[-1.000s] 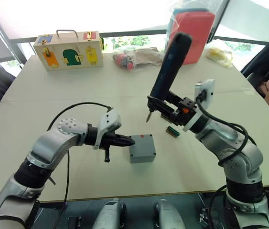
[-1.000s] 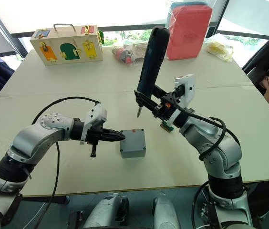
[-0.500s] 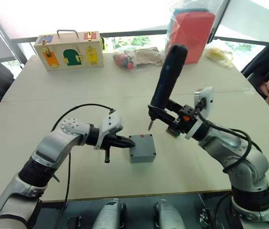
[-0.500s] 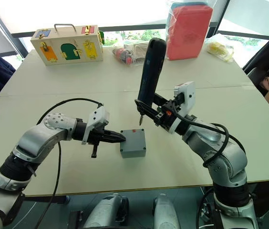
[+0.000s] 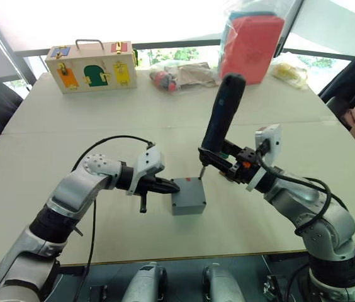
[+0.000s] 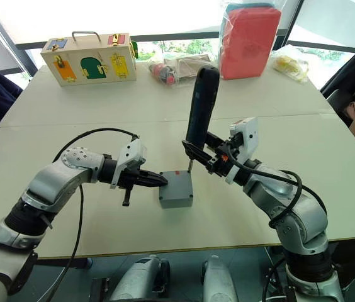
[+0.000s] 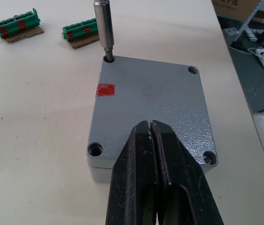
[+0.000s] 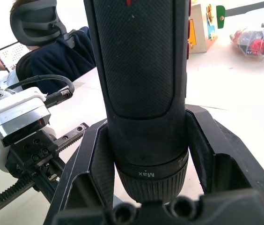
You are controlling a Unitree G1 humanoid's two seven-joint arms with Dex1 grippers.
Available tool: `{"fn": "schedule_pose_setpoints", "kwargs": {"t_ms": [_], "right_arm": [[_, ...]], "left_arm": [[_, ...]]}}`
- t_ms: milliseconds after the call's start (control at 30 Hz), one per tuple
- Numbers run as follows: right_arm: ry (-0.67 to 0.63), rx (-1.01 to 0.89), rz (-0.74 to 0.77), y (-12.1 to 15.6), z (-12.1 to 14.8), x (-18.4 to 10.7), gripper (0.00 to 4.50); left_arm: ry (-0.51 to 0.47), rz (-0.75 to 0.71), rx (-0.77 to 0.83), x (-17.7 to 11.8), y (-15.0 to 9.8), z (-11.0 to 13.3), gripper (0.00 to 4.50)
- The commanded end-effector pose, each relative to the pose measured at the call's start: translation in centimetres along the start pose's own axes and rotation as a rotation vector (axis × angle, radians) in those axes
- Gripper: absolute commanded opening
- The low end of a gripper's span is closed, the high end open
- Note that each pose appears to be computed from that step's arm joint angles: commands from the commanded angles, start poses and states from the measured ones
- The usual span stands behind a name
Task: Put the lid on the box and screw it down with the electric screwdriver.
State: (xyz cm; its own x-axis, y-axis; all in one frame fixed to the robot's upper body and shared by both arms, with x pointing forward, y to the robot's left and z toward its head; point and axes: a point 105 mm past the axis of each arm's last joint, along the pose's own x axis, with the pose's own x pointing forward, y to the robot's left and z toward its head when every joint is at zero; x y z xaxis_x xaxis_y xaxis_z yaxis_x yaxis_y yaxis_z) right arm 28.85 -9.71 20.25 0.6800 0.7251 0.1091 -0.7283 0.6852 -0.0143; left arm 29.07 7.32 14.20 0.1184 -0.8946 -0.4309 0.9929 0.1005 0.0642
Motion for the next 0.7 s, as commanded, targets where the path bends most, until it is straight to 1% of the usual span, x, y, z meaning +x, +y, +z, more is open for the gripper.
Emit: {"fn": "schedule_pose_setpoints", "kwargs": {"t_ms": [33,233,500,700], "right_arm": [[-0.023,-0.049,0.012,0.8,0.1,-0.2,1.79],[0.053,-0.063,-0.004,1.0,-2.6,-0.2,1.79],[0.089,0.011,-0.021,1.6,-4.3,-0.5,1.79],[0.155,-0.008,-0.041,1.5,-5.8,-0.7,1.79]], "left_arm": [[0.015,0.005,0.024,0.1,0.1,0.2,0.00],[0.021,0.016,0.018,0.4,0.2,0.0,0.00],[0.040,0.021,0.004,0.7,-0.2,-0.8,0.00],[0.046,0.024,-0.004,0.9,-0.2,-1.2,0.00]]}}
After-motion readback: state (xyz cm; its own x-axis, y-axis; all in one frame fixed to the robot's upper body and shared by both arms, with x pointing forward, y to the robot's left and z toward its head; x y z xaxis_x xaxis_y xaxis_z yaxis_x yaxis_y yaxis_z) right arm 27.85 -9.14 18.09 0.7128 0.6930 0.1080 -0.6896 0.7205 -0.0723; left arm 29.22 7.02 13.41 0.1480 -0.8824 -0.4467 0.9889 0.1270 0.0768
